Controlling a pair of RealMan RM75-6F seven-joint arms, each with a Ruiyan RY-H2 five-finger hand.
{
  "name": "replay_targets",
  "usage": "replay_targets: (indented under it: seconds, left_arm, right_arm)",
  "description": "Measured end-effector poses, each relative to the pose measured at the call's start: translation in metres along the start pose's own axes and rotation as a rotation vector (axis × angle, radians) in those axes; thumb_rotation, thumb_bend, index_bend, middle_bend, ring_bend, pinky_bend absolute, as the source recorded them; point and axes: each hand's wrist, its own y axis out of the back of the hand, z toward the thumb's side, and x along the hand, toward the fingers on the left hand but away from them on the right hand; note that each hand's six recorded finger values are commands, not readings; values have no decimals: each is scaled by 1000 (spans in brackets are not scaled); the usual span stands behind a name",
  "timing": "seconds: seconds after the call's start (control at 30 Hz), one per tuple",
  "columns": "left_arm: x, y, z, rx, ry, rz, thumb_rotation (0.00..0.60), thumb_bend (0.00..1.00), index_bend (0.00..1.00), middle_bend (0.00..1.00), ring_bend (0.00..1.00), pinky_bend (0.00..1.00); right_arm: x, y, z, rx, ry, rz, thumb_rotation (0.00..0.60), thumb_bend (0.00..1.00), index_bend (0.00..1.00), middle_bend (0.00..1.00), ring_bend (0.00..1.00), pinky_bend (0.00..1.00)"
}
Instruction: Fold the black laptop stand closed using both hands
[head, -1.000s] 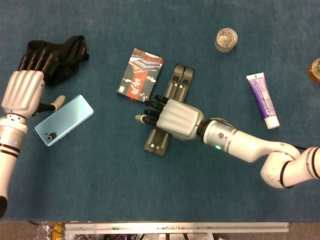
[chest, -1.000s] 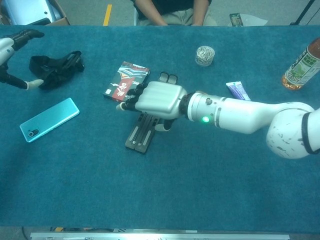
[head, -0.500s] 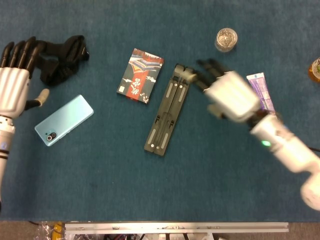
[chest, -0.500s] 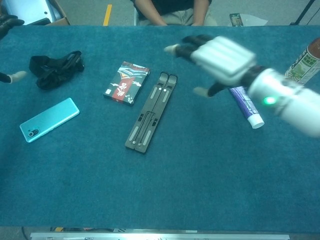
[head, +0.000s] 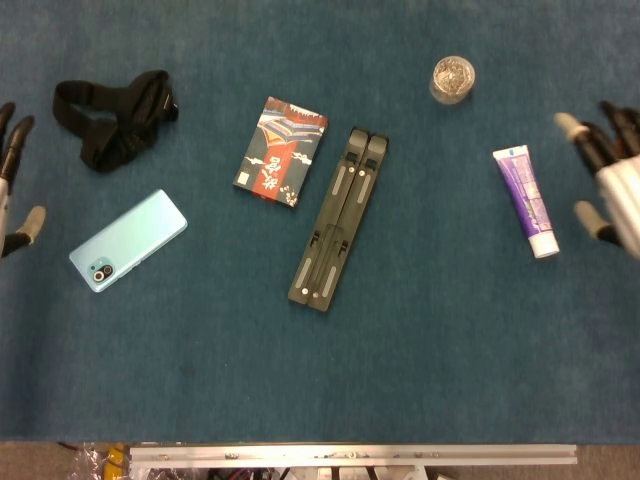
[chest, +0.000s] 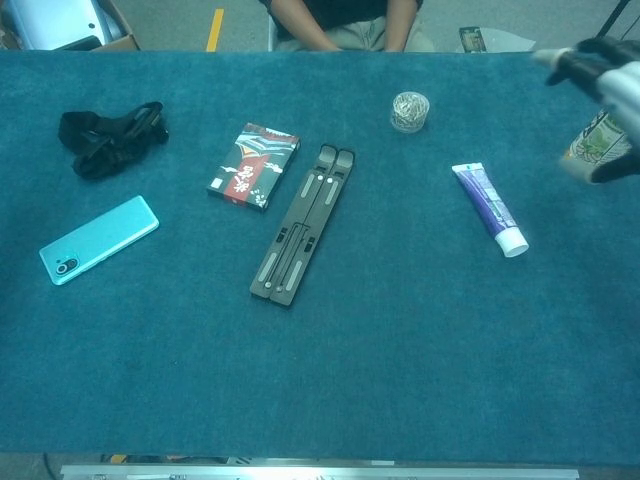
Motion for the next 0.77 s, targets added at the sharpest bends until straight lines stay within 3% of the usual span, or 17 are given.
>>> replay_targets:
  seconds: [0.17,0.33,0.77]
  left_arm:
    - [-12,5,-6,14,39,-13,600,257,0,0,0,12]
    - [-26,9,-14,10,93,-41,600,257,0,0,0,12]
    - [-40,11,-19,-2,132,-55,600,256,0,0,0,12]
  right_arm:
    - [23,4,-20,14,-56,-39,600,250,56,231,28,117]
    - [40,0,-35,12,-96,-31,600,250,56,232,28,117]
    - [53,3,-51,2,-133,-47,600,251,56,232,28,116]
